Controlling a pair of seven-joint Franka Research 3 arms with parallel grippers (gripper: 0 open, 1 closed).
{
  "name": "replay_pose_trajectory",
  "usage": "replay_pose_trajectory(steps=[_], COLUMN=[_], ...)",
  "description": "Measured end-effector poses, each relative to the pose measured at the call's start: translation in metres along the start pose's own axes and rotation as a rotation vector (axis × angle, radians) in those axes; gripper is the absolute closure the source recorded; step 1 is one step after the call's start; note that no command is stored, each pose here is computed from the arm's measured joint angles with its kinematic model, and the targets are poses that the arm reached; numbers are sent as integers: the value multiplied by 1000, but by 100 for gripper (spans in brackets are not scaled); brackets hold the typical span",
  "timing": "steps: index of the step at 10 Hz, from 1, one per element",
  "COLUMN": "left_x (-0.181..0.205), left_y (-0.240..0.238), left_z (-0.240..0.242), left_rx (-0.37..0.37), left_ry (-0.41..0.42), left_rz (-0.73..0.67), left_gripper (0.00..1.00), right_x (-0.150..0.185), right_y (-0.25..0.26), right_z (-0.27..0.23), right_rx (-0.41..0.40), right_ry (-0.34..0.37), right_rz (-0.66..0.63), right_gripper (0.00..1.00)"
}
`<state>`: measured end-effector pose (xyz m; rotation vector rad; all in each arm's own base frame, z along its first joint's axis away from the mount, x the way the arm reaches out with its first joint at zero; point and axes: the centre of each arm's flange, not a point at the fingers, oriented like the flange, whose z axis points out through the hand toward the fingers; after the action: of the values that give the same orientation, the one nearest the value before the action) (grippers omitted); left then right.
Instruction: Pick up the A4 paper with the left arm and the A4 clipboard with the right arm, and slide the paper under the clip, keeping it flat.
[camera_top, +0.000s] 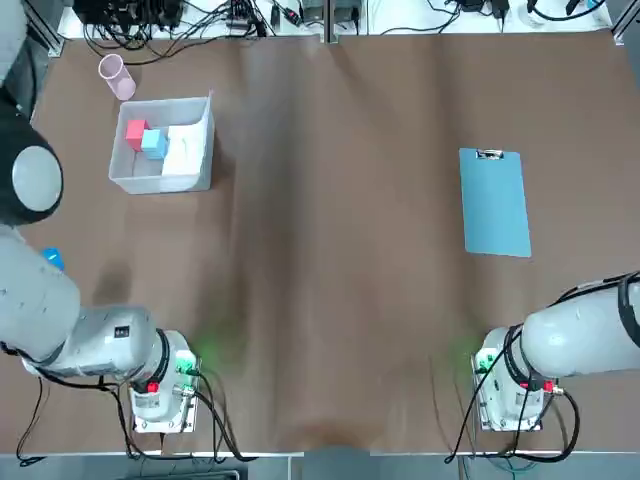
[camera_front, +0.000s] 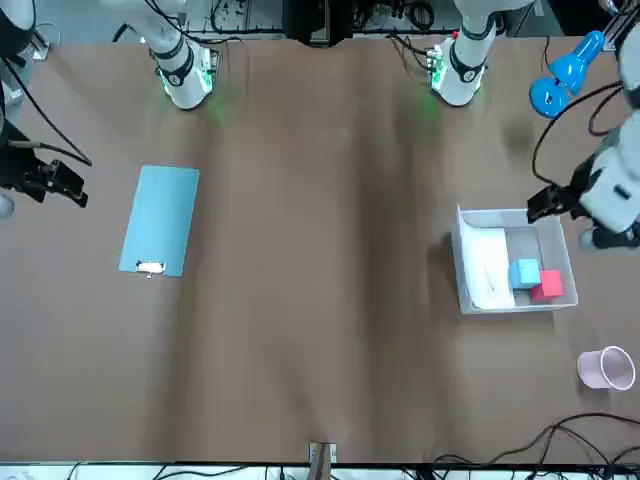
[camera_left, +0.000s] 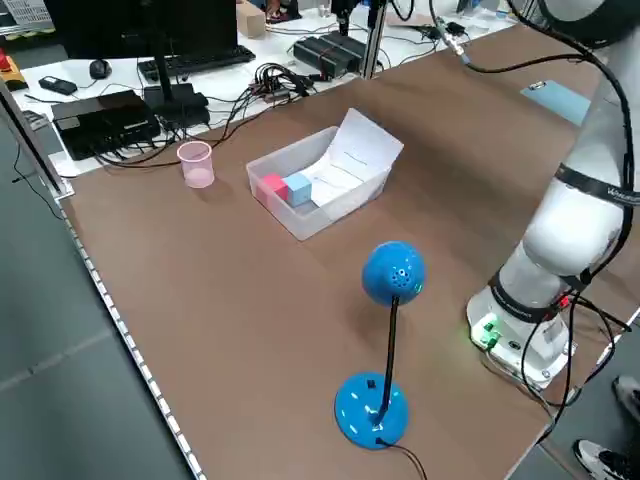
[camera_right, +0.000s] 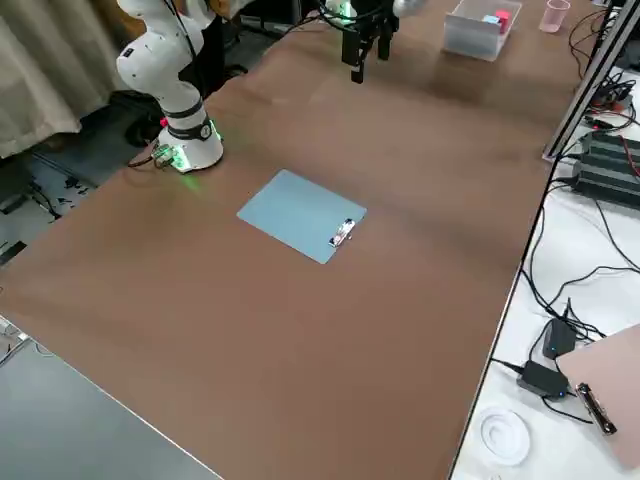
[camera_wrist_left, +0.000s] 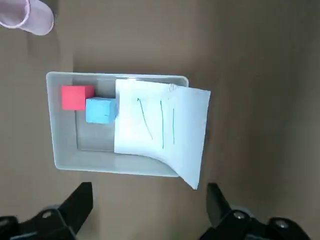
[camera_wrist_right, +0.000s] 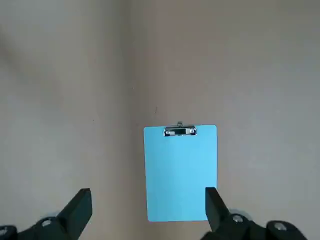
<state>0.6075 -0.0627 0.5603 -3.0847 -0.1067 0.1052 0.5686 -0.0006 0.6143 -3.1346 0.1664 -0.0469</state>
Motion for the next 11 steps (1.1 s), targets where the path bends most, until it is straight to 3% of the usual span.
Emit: replay_pose_trajectory(steps=[3, 6, 11], left_x=[14, 14, -8], left_y=[59, 101, 106], left_z=[51, 128, 224], left_rx=[87, 237, 338], left_ry=[-27, -63, -80], left_rz=[-59, -24, 61], left_gripper=[0, 0, 6], right_x=[0, 0, 0], right_y=[0, -1, 0], right_z=[0, 0, 0], right_rx=[0, 0, 0], right_ry=[0, 0, 0], right_rz=[-1, -1, 1], right_gripper=[0, 0, 0])
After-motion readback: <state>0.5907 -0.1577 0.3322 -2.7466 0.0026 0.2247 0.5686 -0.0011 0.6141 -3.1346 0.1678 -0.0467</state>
